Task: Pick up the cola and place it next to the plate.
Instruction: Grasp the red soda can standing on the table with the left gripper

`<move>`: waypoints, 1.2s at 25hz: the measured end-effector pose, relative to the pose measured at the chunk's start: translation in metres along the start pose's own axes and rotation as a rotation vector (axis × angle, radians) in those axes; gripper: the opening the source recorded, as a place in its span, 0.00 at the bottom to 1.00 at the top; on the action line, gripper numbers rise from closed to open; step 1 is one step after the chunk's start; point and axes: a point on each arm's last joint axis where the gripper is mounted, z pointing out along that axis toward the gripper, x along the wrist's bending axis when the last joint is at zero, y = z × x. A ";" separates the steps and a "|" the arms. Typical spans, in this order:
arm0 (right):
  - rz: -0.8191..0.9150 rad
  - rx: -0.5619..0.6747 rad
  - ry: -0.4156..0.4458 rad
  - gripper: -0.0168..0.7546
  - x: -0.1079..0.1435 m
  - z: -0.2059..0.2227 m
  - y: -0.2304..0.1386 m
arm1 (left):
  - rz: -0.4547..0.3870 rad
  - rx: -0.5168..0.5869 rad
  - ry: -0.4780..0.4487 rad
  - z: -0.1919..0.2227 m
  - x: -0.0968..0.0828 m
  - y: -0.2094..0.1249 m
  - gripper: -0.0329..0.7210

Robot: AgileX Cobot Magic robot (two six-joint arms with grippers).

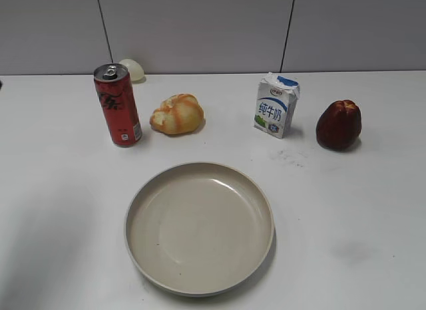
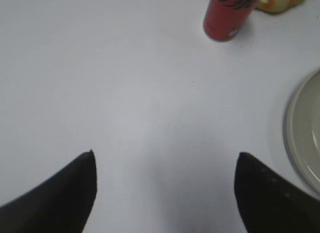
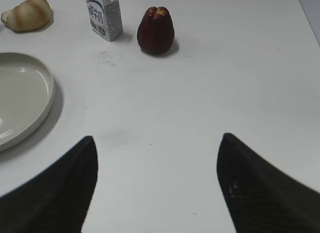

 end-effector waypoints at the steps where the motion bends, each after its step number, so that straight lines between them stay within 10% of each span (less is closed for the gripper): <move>1: 0.000 0.000 0.000 0.79 0.000 0.000 0.000 | 0.029 0.022 -0.014 0.007 -0.004 0.010 0.92; 14: 0.000 0.000 0.000 0.79 0.000 0.000 0.000 | 0.189 0.122 -0.086 0.092 -0.041 0.127 0.92; 30: 0.000 0.000 0.000 0.79 0.000 0.000 0.000 | 0.230 0.104 -0.088 0.166 -0.056 0.150 0.92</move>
